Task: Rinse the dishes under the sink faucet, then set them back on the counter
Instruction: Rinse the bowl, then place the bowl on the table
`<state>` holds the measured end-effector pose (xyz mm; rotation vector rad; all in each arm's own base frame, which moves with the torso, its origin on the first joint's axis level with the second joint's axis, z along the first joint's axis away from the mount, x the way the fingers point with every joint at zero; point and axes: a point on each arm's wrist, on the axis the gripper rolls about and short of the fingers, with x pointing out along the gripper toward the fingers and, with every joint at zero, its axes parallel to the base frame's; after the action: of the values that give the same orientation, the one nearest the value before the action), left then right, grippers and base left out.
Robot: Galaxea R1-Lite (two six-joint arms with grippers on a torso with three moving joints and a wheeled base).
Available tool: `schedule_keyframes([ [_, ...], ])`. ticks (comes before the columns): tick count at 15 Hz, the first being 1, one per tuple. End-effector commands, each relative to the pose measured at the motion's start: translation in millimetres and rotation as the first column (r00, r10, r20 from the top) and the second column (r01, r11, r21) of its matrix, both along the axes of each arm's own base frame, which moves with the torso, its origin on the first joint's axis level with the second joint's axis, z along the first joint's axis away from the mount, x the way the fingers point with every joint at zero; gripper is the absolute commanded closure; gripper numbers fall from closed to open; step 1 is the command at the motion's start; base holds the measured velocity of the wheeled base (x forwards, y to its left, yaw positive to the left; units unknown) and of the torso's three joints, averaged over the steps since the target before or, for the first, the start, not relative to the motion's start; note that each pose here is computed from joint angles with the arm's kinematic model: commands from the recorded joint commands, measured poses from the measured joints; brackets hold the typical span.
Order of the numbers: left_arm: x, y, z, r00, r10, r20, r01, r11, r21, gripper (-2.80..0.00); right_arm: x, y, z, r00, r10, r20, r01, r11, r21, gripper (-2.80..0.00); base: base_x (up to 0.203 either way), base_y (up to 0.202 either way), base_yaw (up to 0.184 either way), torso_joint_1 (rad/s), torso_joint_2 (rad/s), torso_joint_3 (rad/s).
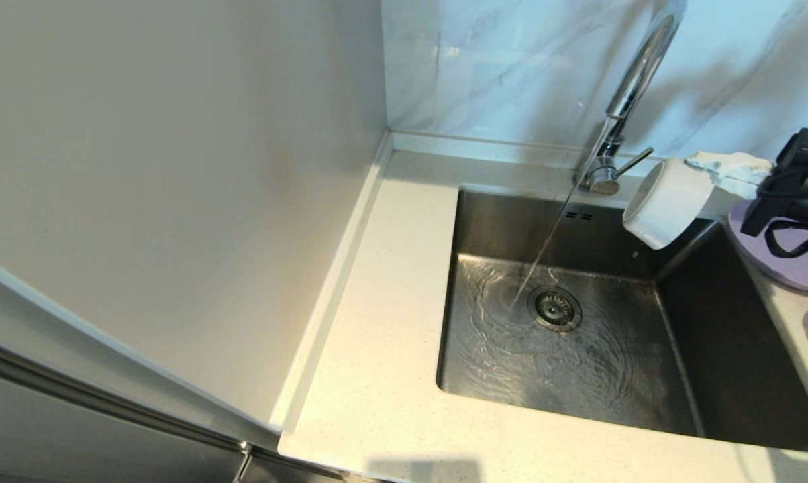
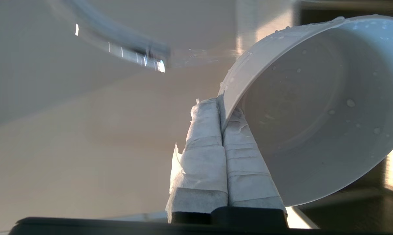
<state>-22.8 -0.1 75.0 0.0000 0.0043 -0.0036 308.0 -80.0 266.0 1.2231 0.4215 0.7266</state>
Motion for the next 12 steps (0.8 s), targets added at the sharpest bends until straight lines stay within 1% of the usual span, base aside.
schedule_keyframes([
  [1,0.0,0.0,0.0,1.000,0.001,0.000,-0.001,1.000,0.000,0.00,-40.5,4.8,2.9,0.997,-0.034,0.072,0.042,0.993,-0.114,0.00,0.000,0.000,0.000,0.000,0.00,0.000],
  [2,0.0,0.0,0.0,1.000,0.001,0.000,-0.001,1.000,0.000,0.00,-50.1,4.3,-3.7,0.995,-0.050,0.091,0.066,0.982,-0.179,0.00,0.000,0.000,0.000,0.000,0.00,0.000],
  [3,0.0,0.0,0.0,1.000,0.000,0.000,0.000,1.000,0.000,0.00,-59.2,0.9,-9.3,0.990,-0.071,0.125,0.101,0.961,-0.256,0.00,0.000,0.000,0.000,0.000,0.00,0.000],
  [4,0.0,0.0,0.0,1.000,0.000,0.000,0.000,1.000,0.000,0.00,-66.3,-2.6,-11.6,0.978,-0.084,0.191,0.147,0.927,-0.344,0.00,0.000,0.000,0.000,0.000,0.00,0.000],
  [5,0.0,0.0,0.0,1.000,0.001,0.000,-0.001,1.000,0.000,0.00,-71.3,-5.7,-10.4,0.953,-0.097,0.288,0.222,0.868,-0.443,0.00,0.000,0.000,0.000,0.000,0.00,0.000],
  [6,0.0,0.0,0.0,1.000,0.001,0.000,-0.001,1.000,0.000,0.00,-74.1,-8.4,-1.7,0.908,-0.137,0.395,0.345,0.779,-0.523,0.00,0.000,0.000,0.000,0.000,0.00,0.000],
  [7,0.0,0.0,0.0,1.000,-0.001,0.000,0.001,1.000,0.000,0.00,-76.0,-9.6,13.8,0.860,-0.172,0.481,0.448,0.708,-0.547,0.00,0.000,0.000,0.000,0.000,0.00,0.000],
  [8,0.0,0.0,0.0,1.000,0.001,0.000,-0.001,1.000,0.000,0.00,-79.8,-8.6,25.6,0.835,-0.200,0.513,0.490,0.693,-0.528,0.00,0.000,0.000,0.000,0.000,0.00,0.000],
  [9,0.0,0.0,0.0,1.000,0.001,0.000,-0.001,1.000,0.000,0.00,-84.4,-6.9,32.9,0.838,-0.254,0.484,0.494,0.729,-0.474,0.00,0.000,0.000,0.000,0.000,0.00,0.000],
  [10,0.0,0.0,0.0,1.000,0.001,0.000,-0.001,1.000,0.000,0.00,-87.4,-5.8,32.6,0.856,-0.309,0.414,0.479,0.776,-0.411,0.00,0.000,0.000,0.000,0.000,0.00,0.000],
  [11,0.0,0.0,0.0,1.000,0.000,0.000,0.000,1.000,0.000,0.00,-88.5,-5.3,19.6,0.882,-0.341,0.324,0.452,0.807,-0.380,0.00,0.000,0.000,0.000,0.000,0.00,0.000],
  [12,0.0,0.0,0.0,1.000,0.001,0.000,-0.001,1.000,0.000,0.00,-89.8,-4.1,0.3,0.908,-0.365,0.205,0.416,0.840,-0.348,0.00,0.000,0.000,0.000,0.000,0.00,0.000],
])
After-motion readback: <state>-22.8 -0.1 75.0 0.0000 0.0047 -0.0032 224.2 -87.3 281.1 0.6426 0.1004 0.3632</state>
